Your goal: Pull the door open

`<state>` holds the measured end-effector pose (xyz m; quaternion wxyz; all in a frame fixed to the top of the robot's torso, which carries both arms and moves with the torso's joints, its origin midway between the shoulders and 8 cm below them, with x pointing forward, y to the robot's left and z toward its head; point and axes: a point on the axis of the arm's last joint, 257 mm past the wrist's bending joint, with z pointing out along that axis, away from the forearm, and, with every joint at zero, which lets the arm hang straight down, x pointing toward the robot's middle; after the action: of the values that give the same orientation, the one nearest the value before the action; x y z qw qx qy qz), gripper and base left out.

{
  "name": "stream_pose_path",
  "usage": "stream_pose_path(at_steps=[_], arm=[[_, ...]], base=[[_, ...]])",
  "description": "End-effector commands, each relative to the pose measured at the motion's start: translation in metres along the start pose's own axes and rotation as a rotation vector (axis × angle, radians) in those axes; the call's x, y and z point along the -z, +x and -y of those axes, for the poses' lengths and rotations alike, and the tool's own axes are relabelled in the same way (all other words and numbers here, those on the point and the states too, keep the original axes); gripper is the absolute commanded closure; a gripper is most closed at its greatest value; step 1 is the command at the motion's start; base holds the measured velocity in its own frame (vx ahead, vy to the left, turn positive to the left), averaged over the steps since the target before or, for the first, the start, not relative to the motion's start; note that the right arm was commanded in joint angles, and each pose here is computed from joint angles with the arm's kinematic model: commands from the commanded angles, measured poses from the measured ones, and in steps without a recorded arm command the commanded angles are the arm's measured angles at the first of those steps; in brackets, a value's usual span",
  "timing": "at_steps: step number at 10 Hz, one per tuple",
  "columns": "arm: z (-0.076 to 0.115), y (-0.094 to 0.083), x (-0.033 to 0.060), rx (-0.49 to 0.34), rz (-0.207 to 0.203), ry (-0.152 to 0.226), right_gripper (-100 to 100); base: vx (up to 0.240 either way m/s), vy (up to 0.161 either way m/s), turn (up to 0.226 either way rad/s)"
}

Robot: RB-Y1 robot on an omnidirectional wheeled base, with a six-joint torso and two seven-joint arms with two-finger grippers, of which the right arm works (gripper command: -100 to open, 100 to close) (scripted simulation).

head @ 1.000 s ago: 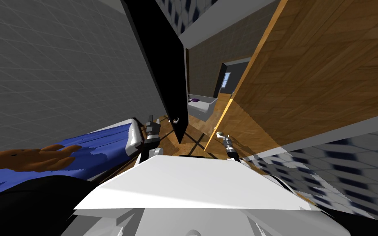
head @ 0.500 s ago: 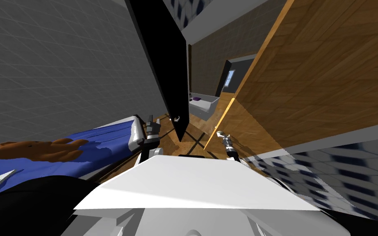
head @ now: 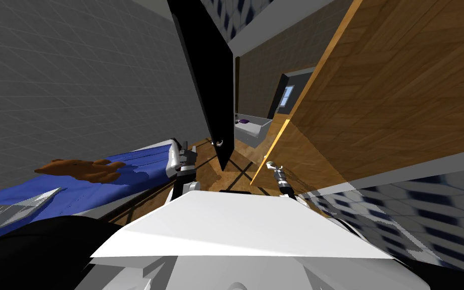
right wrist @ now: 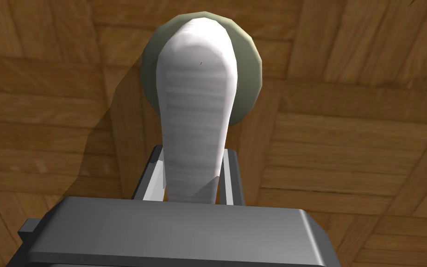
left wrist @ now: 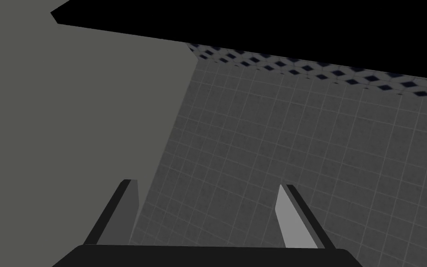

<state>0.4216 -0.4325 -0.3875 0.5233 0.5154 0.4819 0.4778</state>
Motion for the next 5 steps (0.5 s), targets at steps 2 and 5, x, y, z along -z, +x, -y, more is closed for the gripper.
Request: stream_pose_path(at_steps=[2,5], arm=[[0.004,0.003,0.0133,-0.007,-0.037,0.003,100],[-0.001,0.004,0.0198,-0.01,-0.067,-0.012,100]], base=[[-0.207,-0.034,0.107],[-0.182,-0.041,0.09]])
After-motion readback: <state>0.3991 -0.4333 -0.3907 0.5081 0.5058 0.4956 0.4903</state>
